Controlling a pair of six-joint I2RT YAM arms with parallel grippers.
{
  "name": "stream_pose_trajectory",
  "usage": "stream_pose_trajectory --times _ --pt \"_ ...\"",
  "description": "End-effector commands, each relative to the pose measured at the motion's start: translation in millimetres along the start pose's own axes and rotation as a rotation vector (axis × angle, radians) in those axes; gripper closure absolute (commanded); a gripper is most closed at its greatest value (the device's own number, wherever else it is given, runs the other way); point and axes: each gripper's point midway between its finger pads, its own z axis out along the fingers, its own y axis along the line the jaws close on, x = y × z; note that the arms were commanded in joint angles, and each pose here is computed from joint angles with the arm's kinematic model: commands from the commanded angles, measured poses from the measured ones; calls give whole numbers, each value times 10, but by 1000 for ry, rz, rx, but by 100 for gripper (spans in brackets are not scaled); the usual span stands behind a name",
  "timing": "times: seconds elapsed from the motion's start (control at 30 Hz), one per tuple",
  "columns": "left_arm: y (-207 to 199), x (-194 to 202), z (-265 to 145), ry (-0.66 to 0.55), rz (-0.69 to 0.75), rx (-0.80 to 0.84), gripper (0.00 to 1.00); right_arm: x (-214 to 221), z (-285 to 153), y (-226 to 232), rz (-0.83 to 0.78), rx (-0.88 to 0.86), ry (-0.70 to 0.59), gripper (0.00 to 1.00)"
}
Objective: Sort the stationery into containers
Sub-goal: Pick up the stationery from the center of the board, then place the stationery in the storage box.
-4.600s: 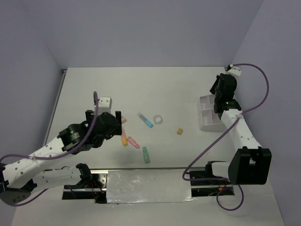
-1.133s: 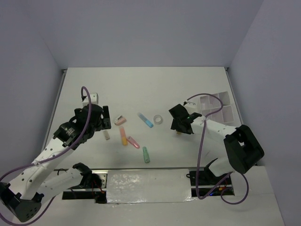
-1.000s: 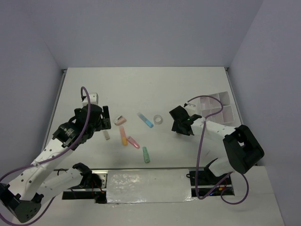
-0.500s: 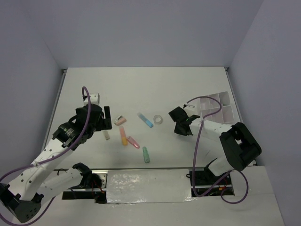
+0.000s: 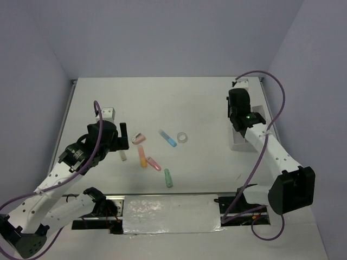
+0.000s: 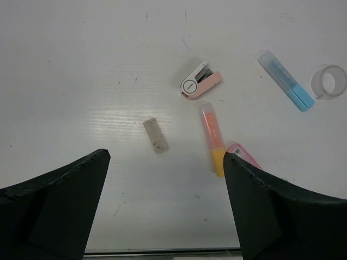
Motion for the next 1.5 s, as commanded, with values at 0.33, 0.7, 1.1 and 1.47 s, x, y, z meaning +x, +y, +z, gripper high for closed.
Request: stream_pose_trajectory --times 0.33,0.7,1.1,1.47 --pt "-65 -37 33 -11 16 28 1 -192 521 -724 -135 74 120 82" --pt "-48 -51 20 -18 8 22 1 1 679 -845 -119 146 207 65" --pt "-33 -50 20 -18 8 13 1 78 713 -879 -117 178 247 51" --pt "272 3 129 34 -56 -210 1 -679 -227 521 -96 -308 -112 26"
